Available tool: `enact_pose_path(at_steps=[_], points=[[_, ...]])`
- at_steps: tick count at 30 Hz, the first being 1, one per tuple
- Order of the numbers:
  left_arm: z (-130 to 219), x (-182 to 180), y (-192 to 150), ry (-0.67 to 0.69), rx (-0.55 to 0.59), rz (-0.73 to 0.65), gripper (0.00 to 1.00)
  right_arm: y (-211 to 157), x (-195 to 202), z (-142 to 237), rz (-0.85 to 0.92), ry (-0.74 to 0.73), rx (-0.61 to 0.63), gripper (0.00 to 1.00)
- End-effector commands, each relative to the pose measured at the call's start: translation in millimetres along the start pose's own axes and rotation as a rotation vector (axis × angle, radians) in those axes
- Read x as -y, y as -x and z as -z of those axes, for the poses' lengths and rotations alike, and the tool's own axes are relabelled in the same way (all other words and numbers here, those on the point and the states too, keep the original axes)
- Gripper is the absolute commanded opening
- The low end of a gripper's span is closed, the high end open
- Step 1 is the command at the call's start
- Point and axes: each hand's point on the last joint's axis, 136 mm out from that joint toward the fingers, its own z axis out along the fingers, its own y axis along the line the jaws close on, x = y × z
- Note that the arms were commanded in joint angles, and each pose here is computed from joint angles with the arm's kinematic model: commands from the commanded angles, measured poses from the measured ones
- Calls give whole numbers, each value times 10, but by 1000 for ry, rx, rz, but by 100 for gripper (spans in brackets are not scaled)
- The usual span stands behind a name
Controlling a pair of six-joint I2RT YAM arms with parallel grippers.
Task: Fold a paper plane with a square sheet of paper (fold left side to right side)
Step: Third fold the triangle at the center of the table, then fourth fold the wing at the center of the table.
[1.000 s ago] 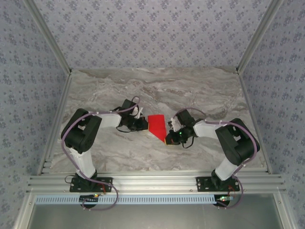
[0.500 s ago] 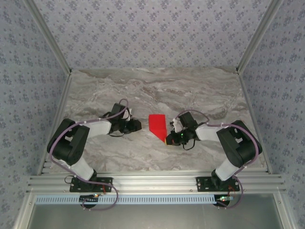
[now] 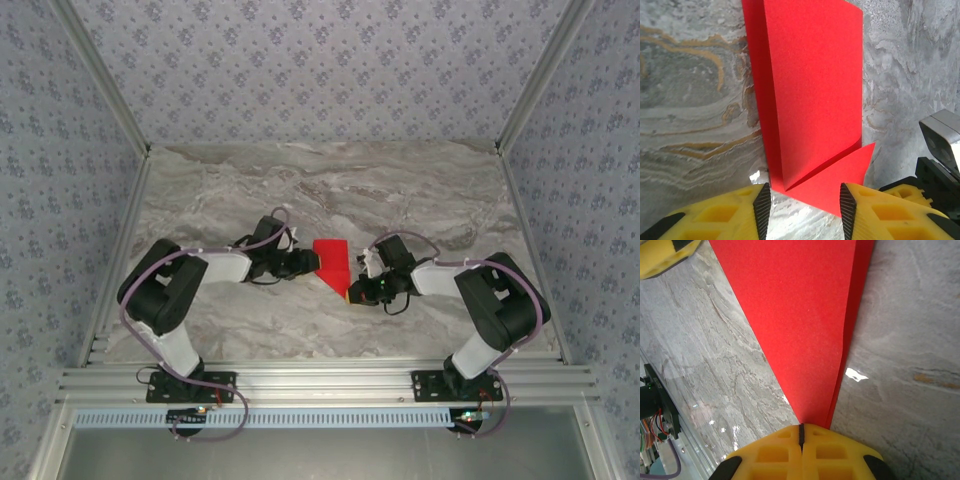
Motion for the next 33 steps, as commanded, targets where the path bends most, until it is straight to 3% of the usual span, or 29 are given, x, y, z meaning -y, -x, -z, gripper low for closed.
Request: enact_pose_path(at_steps=[1,11,16,20,23,28,33], points=[[-50,117,69,-31,2,-7,45,-568,676,-91,-141,-261,-141,0],[-127,132,46,-35,-19,-5,36,-555,667,-97,-135,-258,-144,0],[-92,165,61,-41,-9,-8,27,-511,619,-76,-114,-246,-128,0],[-23,233,79,-54,8,-3,17,-309,416,26,-28,-205,-47,2],[52,299,99,-61,20,15,12,-110,218,219,84,-215,56,10],[142,403,111,-66,17,52,11,150,-99,664,310,-319,268,33],[191,467,121,-74,18,76,10,229,-240,744,480,-429,364,49]])
